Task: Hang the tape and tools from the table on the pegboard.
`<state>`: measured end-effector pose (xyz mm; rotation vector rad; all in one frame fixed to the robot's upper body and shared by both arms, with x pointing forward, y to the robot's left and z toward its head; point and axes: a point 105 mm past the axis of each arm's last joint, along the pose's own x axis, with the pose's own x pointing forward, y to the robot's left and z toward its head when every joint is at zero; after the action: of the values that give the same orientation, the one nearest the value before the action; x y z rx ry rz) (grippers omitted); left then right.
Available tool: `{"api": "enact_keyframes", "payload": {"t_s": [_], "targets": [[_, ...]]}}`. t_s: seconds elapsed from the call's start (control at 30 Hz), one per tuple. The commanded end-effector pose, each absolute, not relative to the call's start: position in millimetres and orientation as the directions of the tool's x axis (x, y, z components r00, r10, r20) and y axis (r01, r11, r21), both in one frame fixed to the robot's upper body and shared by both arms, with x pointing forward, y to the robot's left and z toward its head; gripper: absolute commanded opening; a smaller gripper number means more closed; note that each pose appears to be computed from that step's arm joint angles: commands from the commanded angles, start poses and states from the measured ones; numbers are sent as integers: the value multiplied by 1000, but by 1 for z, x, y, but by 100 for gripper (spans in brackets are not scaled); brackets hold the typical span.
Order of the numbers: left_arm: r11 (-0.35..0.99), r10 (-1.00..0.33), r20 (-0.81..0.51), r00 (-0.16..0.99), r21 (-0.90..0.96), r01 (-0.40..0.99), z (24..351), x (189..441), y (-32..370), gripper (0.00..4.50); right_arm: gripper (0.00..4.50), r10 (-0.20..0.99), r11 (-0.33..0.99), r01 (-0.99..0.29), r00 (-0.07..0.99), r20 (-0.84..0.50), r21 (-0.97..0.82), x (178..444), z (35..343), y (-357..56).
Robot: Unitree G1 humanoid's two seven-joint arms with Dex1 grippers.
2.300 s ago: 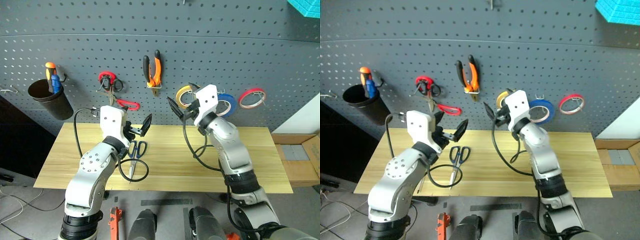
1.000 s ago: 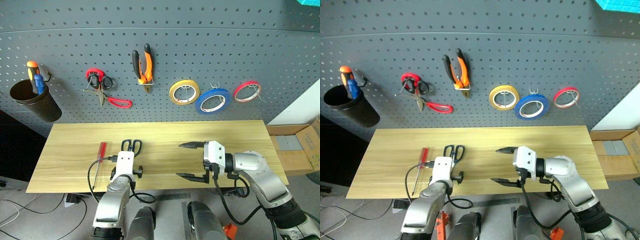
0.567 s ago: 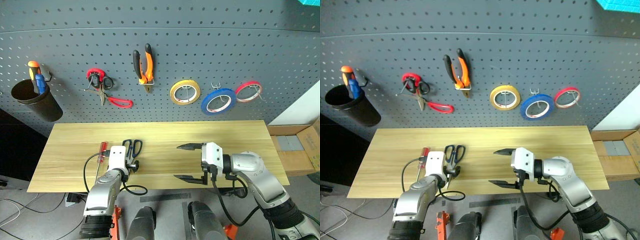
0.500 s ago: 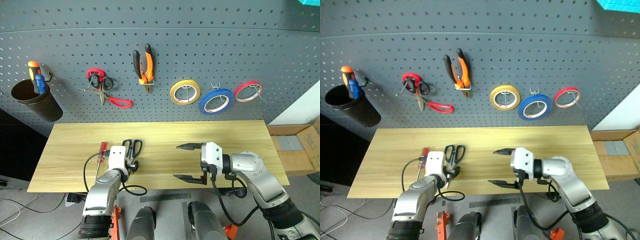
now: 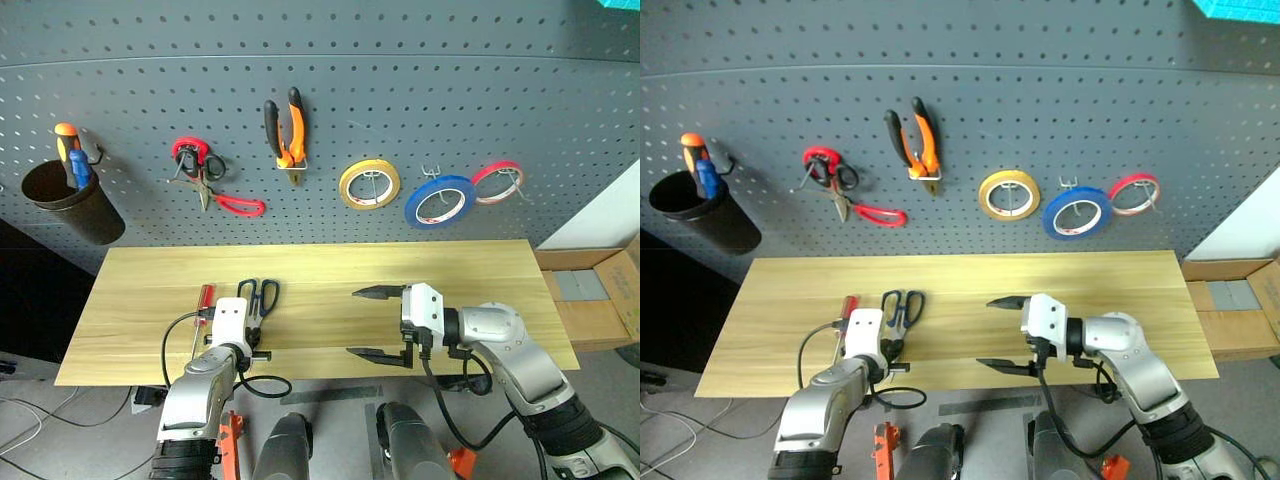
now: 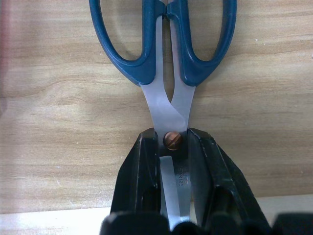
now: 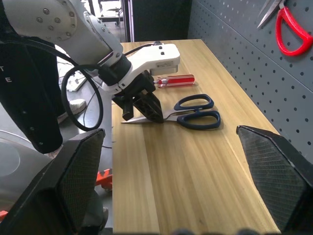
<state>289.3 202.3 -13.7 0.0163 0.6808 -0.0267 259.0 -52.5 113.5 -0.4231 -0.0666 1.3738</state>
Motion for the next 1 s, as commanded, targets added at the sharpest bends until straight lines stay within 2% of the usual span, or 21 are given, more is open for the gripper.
{"api": "enact_keyframes", "payload": {"t_s": [0.03, 0.1, 0.2, 0.27, 0.37, 0.43, 0.53, 0.7, 0.87, 1.0], "targets": [[999, -30, -650, 759, -10, 30, -22, 281, 202, 49, 450, 966, 122, -926, 193, -171, -357, 257, 120, -48], [998, -56, -589, 807, -19, 55, -10, 287, 197, 49, 450, 968, 142, -921, 206, -143, -363, 257, 125, -48], [981, -81, -451, 889, 122, 151, 17, 293, 191, 49, 450, 965, 203, -912, 248, -85, -356, 259, 135, -52], [976, -109, -368, 924, 138, 170, 31, 293, 184, 49, 450, 956, 265, -904, 292, -34, -335, 262, 142, -55], [974, -78, -275, 958, 183, 132, 45, 284, 182, 49, 450, 935, 354, -900, 332, 125, -254, 261, 166, -58], [961, -123, -247, 961, 214, 178, 50, 277, 176, 49, 450, 922, 372, -908, 338, 191, -190, 260, 176, -60], [957, -166, -132, 977, 219, 192, 68, 260, 170, 49, 450, 870, 442, -886, 385, 308, -139, 262, 197, -65], [973, -165, 34, 986, 169, 158, 91, 242, 170, 49, 450, 805, 496, -865, 427, 412, -72, 265, 224, -68], [985, -113, 204, 972, 148, 83, 120, 256, 181, 49, 450, 770, 519, -852, 428, 472, -74, 270, 242, -63], [988, -99, 256, 962, 137, 65, 134, 283, 187, 49, 450, 770, 526, -845, 425, 476, -96, 276, 245, -56]]}}
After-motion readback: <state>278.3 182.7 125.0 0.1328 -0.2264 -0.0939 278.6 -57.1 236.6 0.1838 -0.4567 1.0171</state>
